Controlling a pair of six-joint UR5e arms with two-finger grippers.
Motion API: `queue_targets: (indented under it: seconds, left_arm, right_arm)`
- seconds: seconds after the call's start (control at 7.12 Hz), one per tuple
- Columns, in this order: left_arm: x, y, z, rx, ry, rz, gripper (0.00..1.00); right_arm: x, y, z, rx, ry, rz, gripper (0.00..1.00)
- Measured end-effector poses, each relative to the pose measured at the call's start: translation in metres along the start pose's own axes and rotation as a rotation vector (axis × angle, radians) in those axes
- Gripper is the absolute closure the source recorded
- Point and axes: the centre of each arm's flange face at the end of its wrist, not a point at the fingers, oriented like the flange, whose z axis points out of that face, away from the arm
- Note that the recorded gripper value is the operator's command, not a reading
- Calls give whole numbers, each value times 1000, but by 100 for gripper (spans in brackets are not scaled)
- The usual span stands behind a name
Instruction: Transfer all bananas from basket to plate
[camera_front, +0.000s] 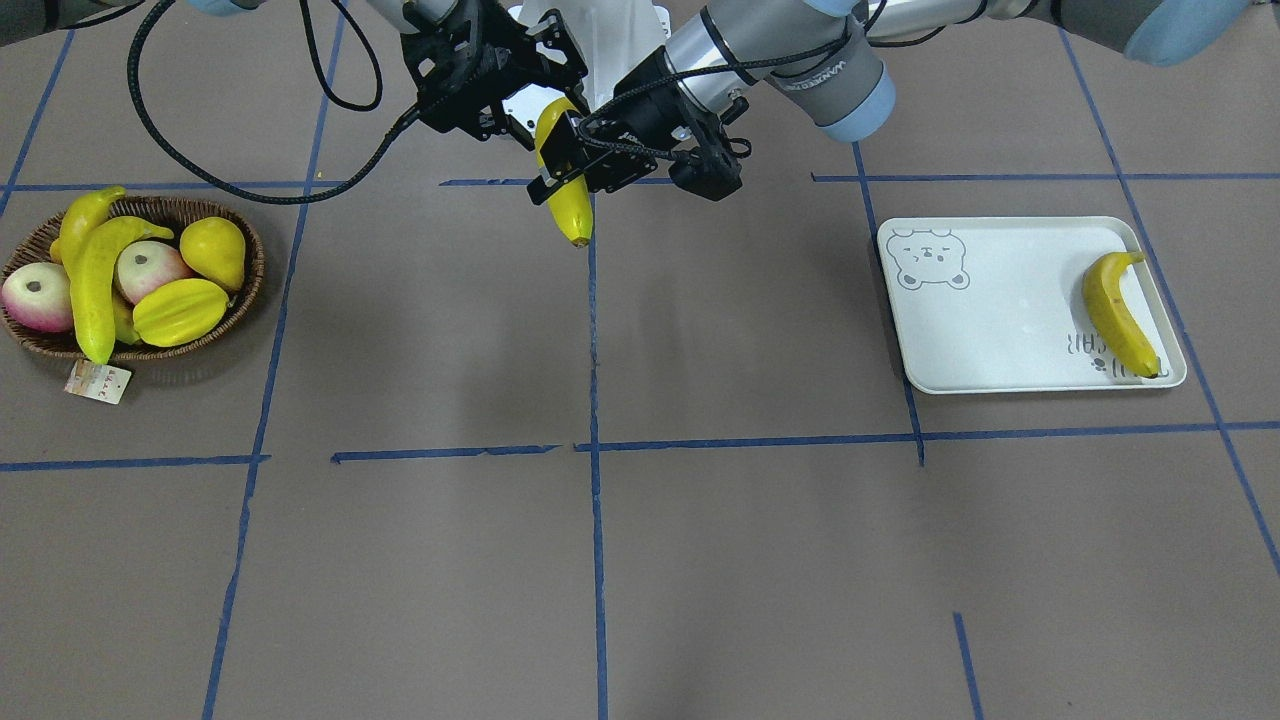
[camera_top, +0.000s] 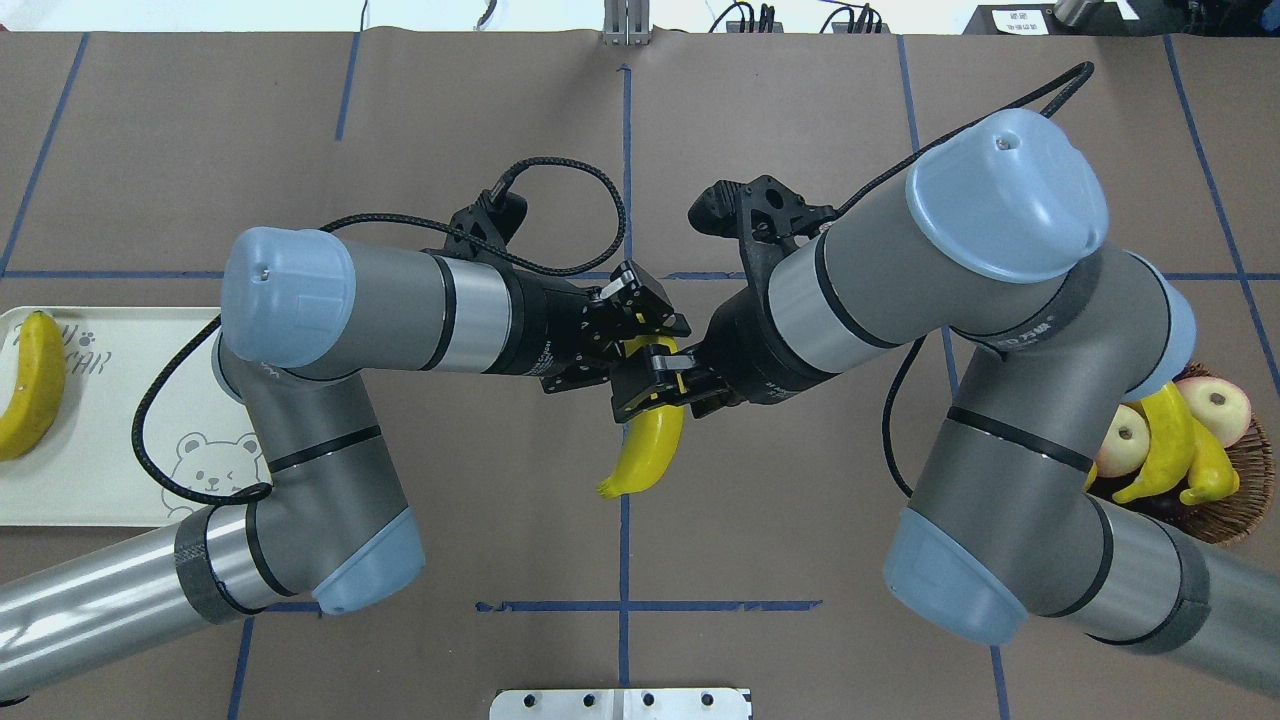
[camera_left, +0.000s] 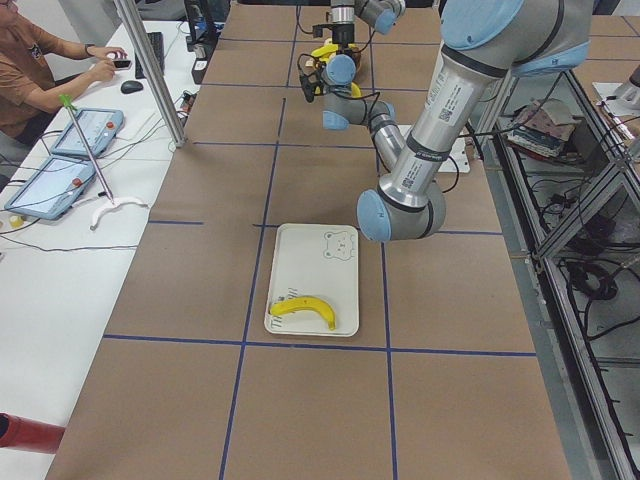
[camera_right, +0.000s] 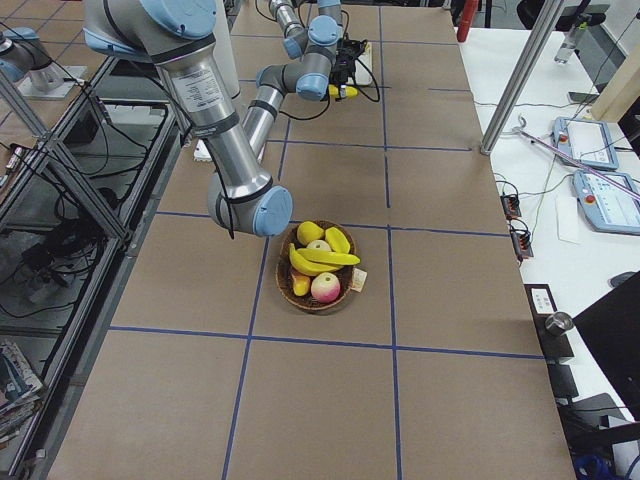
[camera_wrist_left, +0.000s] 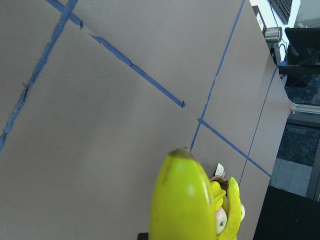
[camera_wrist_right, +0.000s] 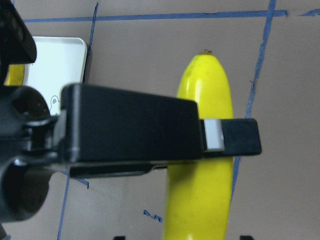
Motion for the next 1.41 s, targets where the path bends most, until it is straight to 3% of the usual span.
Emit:
queue_targets:
  seconds: [0.28, 0.42, 0.84, 1.41]
  left_arm:
    - [-11, -29, -9, 47, -38, -13, 100]
    - [-17, -53, -19, 71, -93, -20, 100]
    - [-68, -130, -71, 180, -388, 35, 100]
    - [-235, -208, -181, 289, -711, 85, 100]
  right_arm:
    - [0, 2, -9, 10, -5, 11, 0]
    - [3, 2, -16, 18, -6, 16, 0]
    - [31, 2, -37, 49, 19, 49, 0]
    - [58, -7, -45, 74, 58, 88, 0]
